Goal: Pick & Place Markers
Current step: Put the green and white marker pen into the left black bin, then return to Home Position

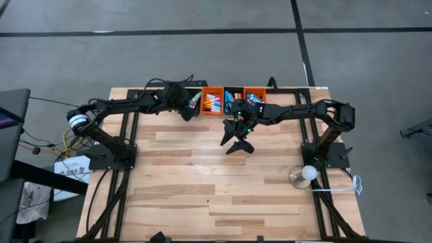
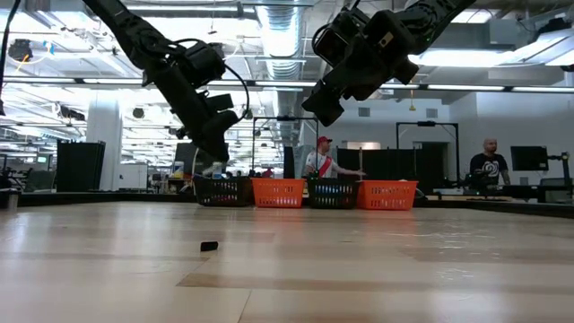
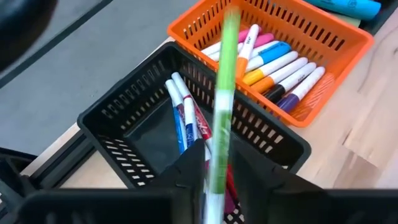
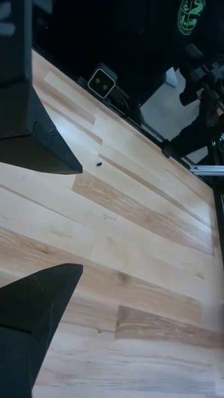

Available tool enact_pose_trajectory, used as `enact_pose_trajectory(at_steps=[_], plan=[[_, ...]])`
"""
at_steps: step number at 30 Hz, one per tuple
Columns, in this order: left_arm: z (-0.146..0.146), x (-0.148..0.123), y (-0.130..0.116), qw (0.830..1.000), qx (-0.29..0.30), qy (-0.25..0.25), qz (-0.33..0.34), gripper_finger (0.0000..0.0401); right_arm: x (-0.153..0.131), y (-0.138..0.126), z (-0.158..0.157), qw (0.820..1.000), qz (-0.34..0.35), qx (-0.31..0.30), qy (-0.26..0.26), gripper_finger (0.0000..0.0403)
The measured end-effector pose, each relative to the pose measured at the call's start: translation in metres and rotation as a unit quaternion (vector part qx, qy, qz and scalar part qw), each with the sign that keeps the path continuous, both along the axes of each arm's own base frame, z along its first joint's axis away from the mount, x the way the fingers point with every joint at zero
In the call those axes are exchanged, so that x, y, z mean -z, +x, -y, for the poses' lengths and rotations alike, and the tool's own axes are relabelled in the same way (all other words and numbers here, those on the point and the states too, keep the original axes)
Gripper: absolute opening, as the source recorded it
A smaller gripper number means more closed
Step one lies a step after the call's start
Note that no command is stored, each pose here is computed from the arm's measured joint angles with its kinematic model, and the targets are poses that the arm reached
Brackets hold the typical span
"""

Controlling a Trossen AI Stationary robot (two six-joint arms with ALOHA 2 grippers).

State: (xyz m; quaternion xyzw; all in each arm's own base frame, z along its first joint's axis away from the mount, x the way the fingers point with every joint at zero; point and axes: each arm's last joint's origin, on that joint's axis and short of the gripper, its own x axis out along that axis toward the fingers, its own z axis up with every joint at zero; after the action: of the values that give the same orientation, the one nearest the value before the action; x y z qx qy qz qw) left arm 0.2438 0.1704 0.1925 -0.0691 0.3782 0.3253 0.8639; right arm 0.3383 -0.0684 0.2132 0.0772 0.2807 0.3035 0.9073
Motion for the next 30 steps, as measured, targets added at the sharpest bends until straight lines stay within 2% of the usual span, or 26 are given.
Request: enact_pose_trajectory(at_steps=[8, 12, 15, 20, 24, 27, 30], plan=[[0.000, 0.000, 0.000, 1.000, 0.006, -0.006, 0.003, 0.0131, 0.000, 0.000, 0.000, 1.000, 0.000, 0.000, 0.000, 0.0240], [0.001, -0.003, -0.001, 1.000, 0.006, -0.003, 0.006, 0.0145, 0.000, 0.000, 0.000, 1.000, 0.000, 0.000, 0.000, 0.0240], [0.008, -0.016, -0.003, 1.000, 0.014, 0.009, 0.024, 0.0148, 0.000, 0.000, 0.000, 1.000, 0.003, 0.000, -0.001, 0.0240], [0.032, -0.055, -0.012, 0.995, 0.044, 0.045, 0.079, 0.0148, -0.008, 0.000, 0.004, 1.000, 0.009, 0.021, 0.016, 0.0240], [0.061, -0.088, -0.026, 0.984, 0.086, 0.069, 0.137, 0.0149, -0.022, -0.003, 0.003, 0.999, 0.031, 0.031, 0.020, 0.0240], [0.087, -0.094, -0.041, 0.968, 0.164, 0.051, 0.183, 0.0150, -0.039, -0.008, -0.001, 0.998, 0.057, 0.031, 0.015, 0.0240], [0.105, -0.089, -0.062, 0.958, 0.176, 0.032, 0.224, 0.0150, -0.056, -0.014, -0.008, 0.995, 0.086, 0.041, -0.004, 0.0240]])
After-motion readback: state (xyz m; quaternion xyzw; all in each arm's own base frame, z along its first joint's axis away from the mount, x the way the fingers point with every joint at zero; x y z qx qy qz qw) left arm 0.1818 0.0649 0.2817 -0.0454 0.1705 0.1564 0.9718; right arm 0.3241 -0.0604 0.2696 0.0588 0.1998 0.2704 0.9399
